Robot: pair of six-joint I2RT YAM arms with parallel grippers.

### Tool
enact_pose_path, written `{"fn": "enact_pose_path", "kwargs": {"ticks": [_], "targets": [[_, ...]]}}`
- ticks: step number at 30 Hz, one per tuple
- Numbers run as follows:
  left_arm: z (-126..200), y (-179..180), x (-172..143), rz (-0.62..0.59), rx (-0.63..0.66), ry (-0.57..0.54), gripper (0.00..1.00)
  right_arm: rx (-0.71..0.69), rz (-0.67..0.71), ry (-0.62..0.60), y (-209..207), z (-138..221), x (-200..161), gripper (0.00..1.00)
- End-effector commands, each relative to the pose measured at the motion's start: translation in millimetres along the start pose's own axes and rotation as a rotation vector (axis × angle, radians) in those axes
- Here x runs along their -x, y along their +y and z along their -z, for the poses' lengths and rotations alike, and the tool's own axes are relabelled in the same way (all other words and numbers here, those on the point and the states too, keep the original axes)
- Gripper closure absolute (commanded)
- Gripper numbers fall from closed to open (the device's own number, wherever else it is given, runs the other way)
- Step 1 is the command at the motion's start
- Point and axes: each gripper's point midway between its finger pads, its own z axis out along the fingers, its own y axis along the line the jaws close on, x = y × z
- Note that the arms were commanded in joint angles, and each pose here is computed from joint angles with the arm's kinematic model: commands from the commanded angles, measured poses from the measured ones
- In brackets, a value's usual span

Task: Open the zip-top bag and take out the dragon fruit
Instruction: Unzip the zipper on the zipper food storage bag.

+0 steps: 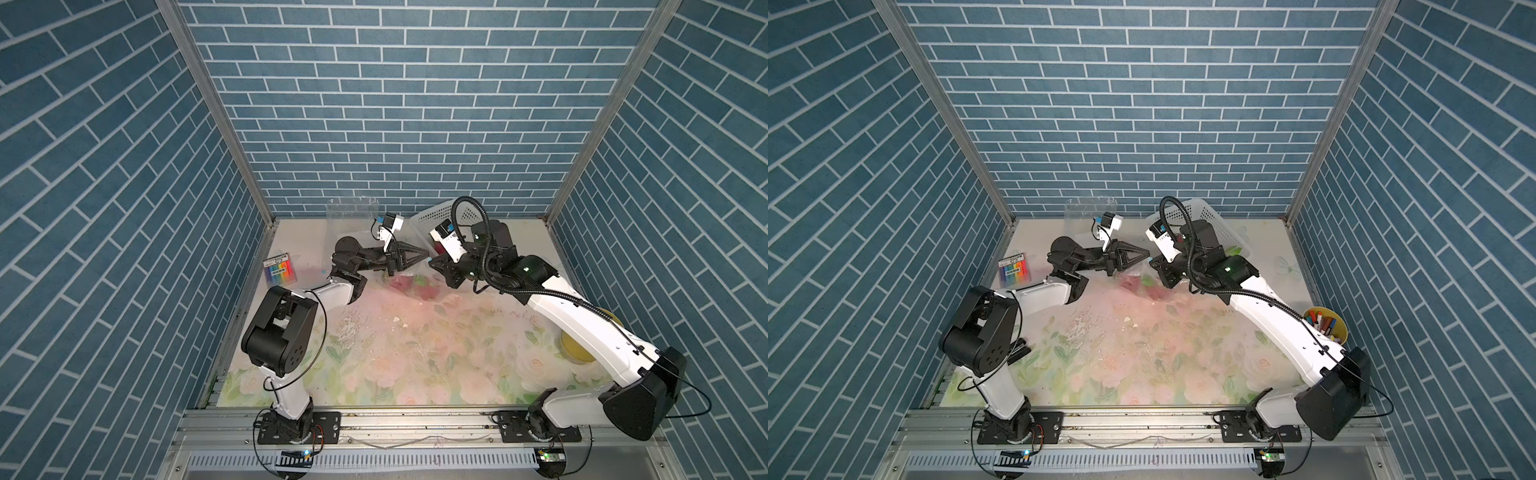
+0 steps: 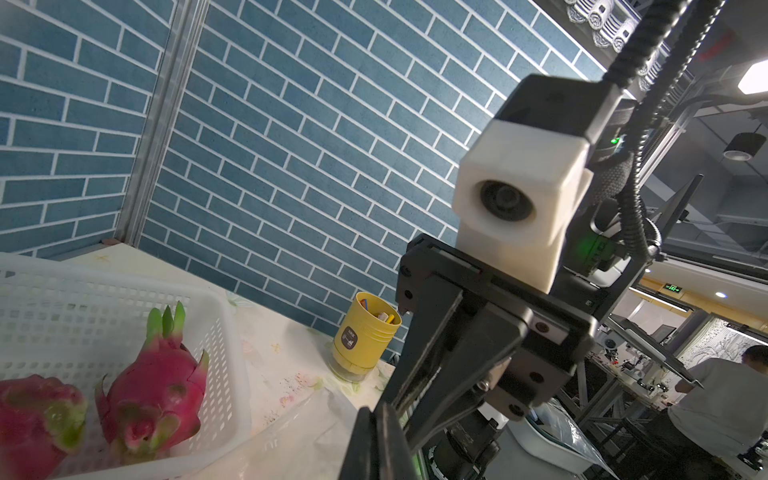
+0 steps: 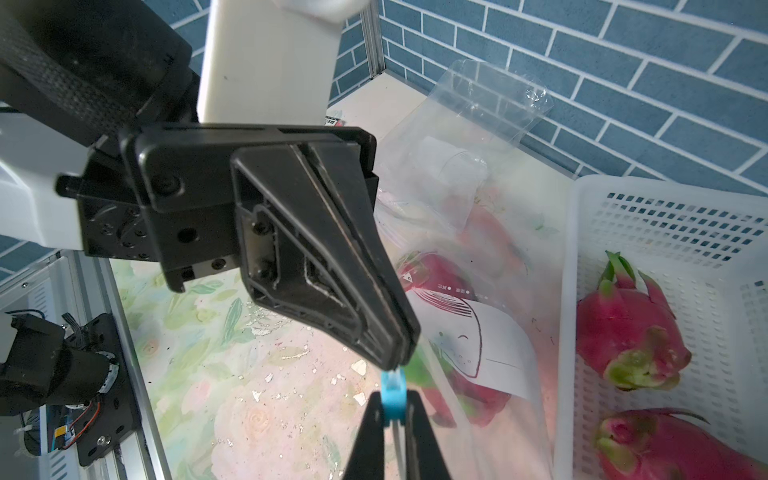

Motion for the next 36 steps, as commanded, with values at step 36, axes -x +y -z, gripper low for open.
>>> {"fn": "enact_pose_path", "kwargs": {"ticks": [36], "targets": [[91.0,67.3,115.1,-0.170,0.341,-0.244,1.00,-0.135,-0.286,0.210,-0.4,50.5,-124.8,0.95]]}}
